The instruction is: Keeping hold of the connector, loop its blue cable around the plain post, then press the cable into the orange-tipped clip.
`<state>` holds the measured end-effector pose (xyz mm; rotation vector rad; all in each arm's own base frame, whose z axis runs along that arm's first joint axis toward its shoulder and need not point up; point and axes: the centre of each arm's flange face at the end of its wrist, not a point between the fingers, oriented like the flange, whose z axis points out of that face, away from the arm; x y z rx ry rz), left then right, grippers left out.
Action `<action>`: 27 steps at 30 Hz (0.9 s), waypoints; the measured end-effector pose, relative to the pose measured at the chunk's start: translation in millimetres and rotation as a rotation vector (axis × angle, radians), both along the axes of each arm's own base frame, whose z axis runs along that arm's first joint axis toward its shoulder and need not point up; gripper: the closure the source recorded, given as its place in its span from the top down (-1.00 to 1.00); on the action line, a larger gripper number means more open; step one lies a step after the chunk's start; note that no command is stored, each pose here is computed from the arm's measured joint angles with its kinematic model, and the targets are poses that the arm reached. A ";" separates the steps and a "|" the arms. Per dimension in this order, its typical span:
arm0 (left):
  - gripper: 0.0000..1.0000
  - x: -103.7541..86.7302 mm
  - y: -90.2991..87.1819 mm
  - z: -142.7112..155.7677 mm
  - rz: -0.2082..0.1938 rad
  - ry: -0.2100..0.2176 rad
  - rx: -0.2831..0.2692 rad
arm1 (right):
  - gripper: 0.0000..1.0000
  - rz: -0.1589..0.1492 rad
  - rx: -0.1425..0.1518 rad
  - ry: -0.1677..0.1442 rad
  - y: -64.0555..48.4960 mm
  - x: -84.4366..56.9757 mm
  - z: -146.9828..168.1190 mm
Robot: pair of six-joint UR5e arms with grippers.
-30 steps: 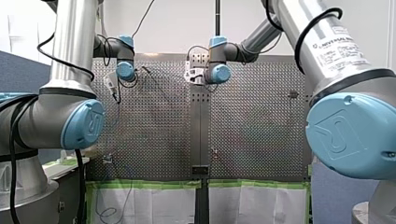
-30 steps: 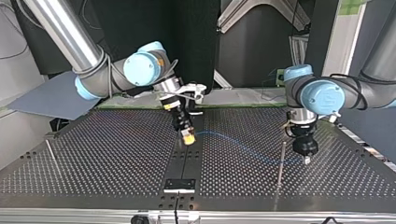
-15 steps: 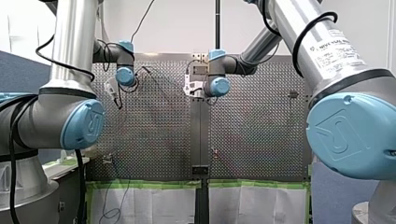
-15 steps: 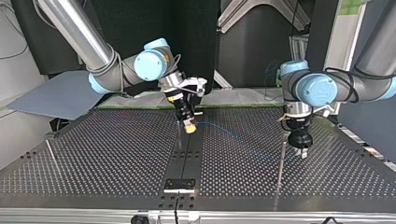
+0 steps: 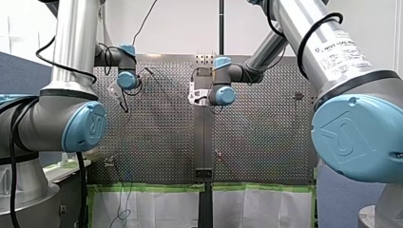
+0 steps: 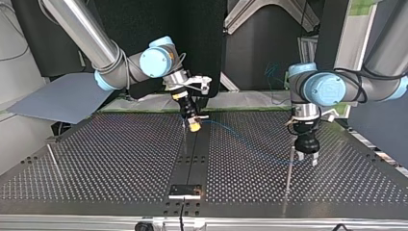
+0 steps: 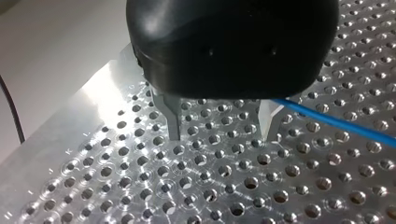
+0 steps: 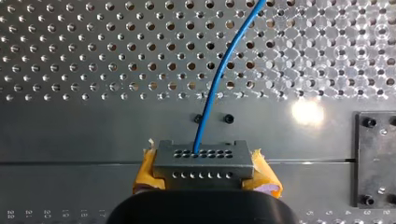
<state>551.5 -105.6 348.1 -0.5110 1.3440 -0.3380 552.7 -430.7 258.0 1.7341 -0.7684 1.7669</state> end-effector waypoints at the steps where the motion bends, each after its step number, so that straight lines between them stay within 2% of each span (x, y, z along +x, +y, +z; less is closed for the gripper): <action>1: 0.69 2.4 0.2 -2.6 -0.007 0.001 -0.007 | -1.00 0.000 0.003 0.002 -0.4 0.0 -2.5; 7: 0.69 16.2 -0.1 -20.4 -0.046 0.020 -0.036 | -1.00 -0.002 0.018 0.013 -2.9 0.9 -18.1; 13: 0.69 20.9 4.1 -21.9 -0.047 0.020 -0.040 | -1.00 -0.009 0.035 0.027 -9.2 0.2 -40.5; 23: 0.69 21.1 6.2 -22.5 -0.043 0.027 -0.038 | -1.00 -0.029 0.102 0.096 -13.0 -0.9 -106.0; 27: 0.69 20.6 5.8 -23.2 -0.044 0.031 -0.037 | -1.00 -0.035 0.116 0.115 -11.8 -0.6 -122.7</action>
